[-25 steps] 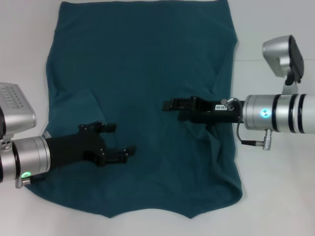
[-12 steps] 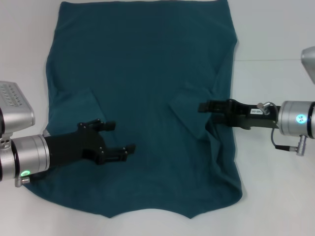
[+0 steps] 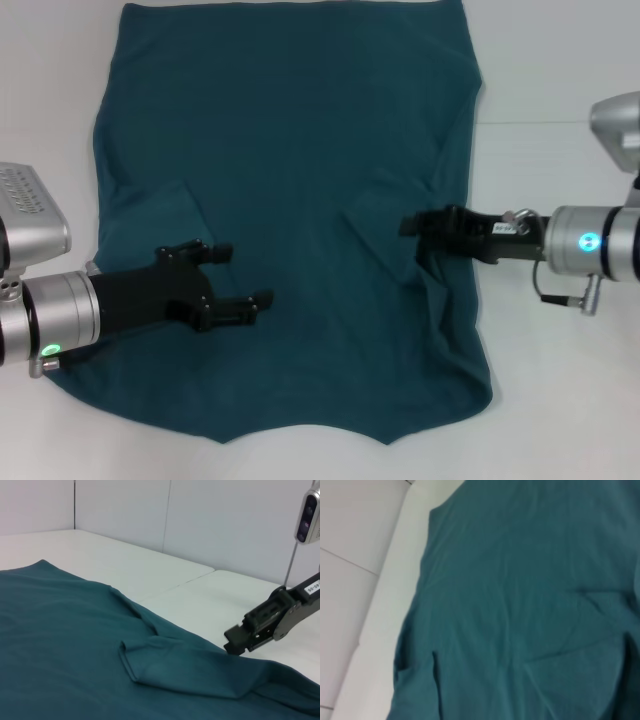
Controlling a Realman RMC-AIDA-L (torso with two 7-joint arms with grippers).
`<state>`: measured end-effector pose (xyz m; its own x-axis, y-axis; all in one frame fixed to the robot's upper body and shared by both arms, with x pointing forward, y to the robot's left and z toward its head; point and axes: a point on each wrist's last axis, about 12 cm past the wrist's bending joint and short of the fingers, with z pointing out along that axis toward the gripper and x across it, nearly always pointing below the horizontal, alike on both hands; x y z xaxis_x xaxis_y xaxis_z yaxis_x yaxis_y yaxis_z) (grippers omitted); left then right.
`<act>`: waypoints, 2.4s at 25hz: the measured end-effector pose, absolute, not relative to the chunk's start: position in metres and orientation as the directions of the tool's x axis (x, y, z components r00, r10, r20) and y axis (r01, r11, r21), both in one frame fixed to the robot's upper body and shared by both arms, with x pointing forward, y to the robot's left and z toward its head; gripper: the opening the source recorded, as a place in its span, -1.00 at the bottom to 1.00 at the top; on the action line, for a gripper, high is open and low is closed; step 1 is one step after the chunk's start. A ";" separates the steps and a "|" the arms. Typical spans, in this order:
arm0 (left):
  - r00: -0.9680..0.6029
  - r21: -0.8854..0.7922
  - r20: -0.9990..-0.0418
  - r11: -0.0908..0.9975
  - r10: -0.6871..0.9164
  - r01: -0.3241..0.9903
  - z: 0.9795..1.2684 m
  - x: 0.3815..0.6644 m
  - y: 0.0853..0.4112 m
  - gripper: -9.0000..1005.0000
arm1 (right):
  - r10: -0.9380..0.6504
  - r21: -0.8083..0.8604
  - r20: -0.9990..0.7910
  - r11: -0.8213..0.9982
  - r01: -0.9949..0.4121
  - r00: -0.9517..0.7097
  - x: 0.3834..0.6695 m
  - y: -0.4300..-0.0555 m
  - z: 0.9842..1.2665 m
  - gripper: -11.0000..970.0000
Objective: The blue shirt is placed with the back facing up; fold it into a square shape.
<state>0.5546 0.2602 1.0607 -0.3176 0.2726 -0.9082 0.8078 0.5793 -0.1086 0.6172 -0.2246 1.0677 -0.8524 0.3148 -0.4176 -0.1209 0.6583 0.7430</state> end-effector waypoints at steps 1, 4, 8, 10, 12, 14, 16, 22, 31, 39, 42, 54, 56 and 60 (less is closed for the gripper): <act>-0.318 -0.108 -0.908 0.580 0.273 0.807 1.061 0.555 0.260 0.62 | 0.307 0.737 -0.419 0.665 -0.122 -0.854 0.617 -0.221 1.066 0.24; -0.319 -0.107 -0.907 0.581 0.276 0.807 1.060 0.555 0.261 0.61 | 0.284 0.715 -0.421 0.689 -0.122 -0.861 0.618 -0.215 1.062 0.00; -0.320 -0.106 -0.906 0.582 0.279 0.806 1.060 0.555 0.261 0.61 | 0.277 0.709 -0.423 0.694 -0.125 -0.863 0.619 -0.212 1.062 -0.41; -0.320 -0.106 -0.905 0.582 0.279 0.806 1.060 0.554 0.261 0.61 | 0.272 0.708 -0.429 0.694 -0.133 -0.862 0.619 -0.212 1.064 -0.57; -0.320 -0.106 -0.905 0.582 0.279 0.806 1.060 0.554 0.261 0.61 | 0.269 0.707 -0.435 0.694 -0.141 -0.860 0.619 -0.213 1.064 -0.71; -0.320 -0.106 -0.905 0.582 0.279 0.806 1.060 0.554 0.262 0.61 | 0.264 0.704 -0.440 0.694 -0.148 -0.858 0.619 -0.212 1.064 -0.84; -0.322 -0.106 -0.905 0.585 0.278 0.804 1.060 0.554 0.263 0.61 | 0.255 0.702 -0.447 0.694 -0.159 -0.858 0.619 -0.211 1.064 -0.91; -0.328 -0.109 -0.906 0.601 0.268 0.792 1.064 0.549 0.272 0.60 | 0.217 0.698 -0.464 0.686 -0.204 -0.859 0.618 -0.204 1.067 -0.96; -0.334 -0.125 -0.901 0.571 0.277 0.811 1.066 0.538 0.279 0.59 | 0.114 0.666 -0.496 0.685 -0.293 -0.861 0.621 -0.187 1.074 -0.96; -0.339 -0.130 -0.900 0.572 0.275 0.810 1.065 0.537 0.278 0.59 | -0.032 0.625 -0.527 0.663 -0.412 -0.849 0.617 -0.171 1.078 -0.72; -0.339 -0.131 -0.900 0.572 0.274 0.810 1.065 0.537 0.278 0.59 | -0.052 0.637 -0.546 0.623 -0.455 -0.836 0.614 -0.168 1.083 -0.60; -0.367 -0.163 -0.901 0.604 0.231 0.780 1.068 0.537 0.286 0.58 | 0.038 0.665 -0.626 0.547 -0.508 -0.779 0.603 -0.196 1.093 0.11; -0.375 -0.175 -0.900 0.601 0.224 0.780 1.069 0.536 0.286 0.58 | 0.050 0.665 -0.640 0.537 -0.520 -0.767 0.599 -0.203 1.094 0.33; -0.393 -0.202 -0.896 0.599 0.206 0.775 1.070 0.533 0.288 0.57 | 0.085 0.664 -0.659 0.534 -0.524 -0.747 0.593 -0.219 1.090 0.67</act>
